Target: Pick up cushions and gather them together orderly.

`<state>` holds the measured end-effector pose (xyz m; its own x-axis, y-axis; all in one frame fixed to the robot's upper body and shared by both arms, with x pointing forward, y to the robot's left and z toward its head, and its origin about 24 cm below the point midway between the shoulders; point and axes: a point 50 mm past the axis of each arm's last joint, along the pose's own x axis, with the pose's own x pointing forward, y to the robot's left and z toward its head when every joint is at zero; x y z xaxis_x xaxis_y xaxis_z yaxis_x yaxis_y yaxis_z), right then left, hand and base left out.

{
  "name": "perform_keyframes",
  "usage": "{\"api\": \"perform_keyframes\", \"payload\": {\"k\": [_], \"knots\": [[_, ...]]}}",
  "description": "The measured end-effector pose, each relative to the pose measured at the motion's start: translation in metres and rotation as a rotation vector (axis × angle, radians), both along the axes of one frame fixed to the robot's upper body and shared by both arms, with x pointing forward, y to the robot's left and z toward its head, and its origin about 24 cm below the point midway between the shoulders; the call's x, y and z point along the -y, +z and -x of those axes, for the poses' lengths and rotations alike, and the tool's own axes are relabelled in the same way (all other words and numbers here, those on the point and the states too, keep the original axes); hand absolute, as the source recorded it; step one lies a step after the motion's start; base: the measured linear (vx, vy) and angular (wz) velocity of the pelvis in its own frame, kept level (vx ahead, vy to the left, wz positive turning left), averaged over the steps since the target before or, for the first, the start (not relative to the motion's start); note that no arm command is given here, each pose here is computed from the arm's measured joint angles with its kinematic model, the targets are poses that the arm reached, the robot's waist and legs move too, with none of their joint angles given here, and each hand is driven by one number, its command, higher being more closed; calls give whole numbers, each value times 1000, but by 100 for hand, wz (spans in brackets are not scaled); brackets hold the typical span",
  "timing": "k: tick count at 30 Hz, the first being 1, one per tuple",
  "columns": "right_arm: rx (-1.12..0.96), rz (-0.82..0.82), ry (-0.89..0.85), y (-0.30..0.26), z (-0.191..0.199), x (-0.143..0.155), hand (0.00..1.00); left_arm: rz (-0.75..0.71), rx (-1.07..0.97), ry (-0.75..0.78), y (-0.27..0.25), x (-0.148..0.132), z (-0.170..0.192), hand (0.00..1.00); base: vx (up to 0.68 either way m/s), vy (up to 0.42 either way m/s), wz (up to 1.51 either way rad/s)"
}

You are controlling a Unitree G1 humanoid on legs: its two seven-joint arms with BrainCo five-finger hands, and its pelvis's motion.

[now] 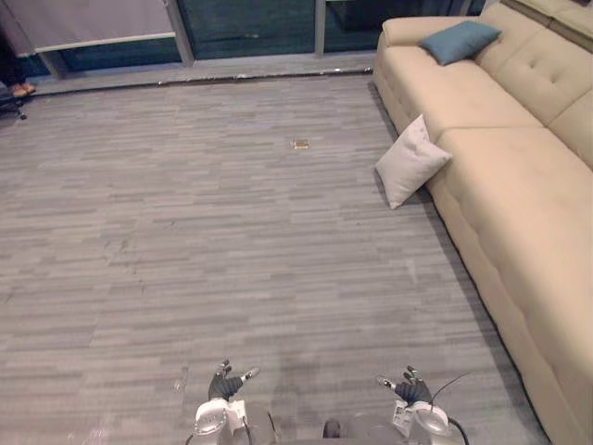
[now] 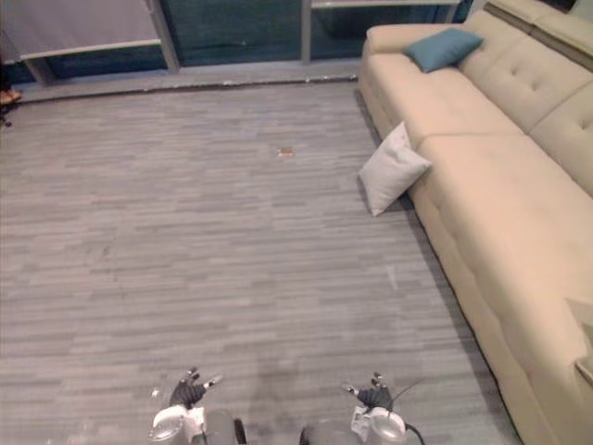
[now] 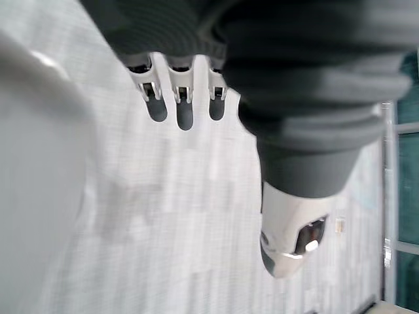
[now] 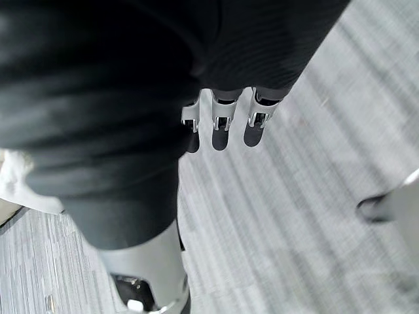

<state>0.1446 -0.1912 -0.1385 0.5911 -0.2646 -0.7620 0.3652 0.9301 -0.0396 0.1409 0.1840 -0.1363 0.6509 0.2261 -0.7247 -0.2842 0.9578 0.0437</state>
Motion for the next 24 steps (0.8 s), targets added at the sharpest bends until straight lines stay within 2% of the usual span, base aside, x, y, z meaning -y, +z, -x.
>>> {"api": "perform_keyframes", "payload": {"k": [5, 9, 14, 18, 24], "knots": [[-70, 17, 22, -8, 11, 2, 0, -6, -4, -19, -1, 0, 5, 0, 632, 271, -68], [-102, 0, 18, -13, 25, -5, 0, -46, -17, -35, -1, -14, 6, 0, 654, 310, 0], [-76, 19, 18, -10, 25, 0, 0, -70, -84, -88, -7, -13, 9, 0, 576, 198, 0], [2, 29, 20, -1, 10, 2, 0, -59, -115, -127, -11, -6, 11, 0, 609, 22, 13], [7, 27, 9, 0, 7, 5, 0, -17, -131, -134, -15, 9, 19, 0, 759, -137, 41]]}}
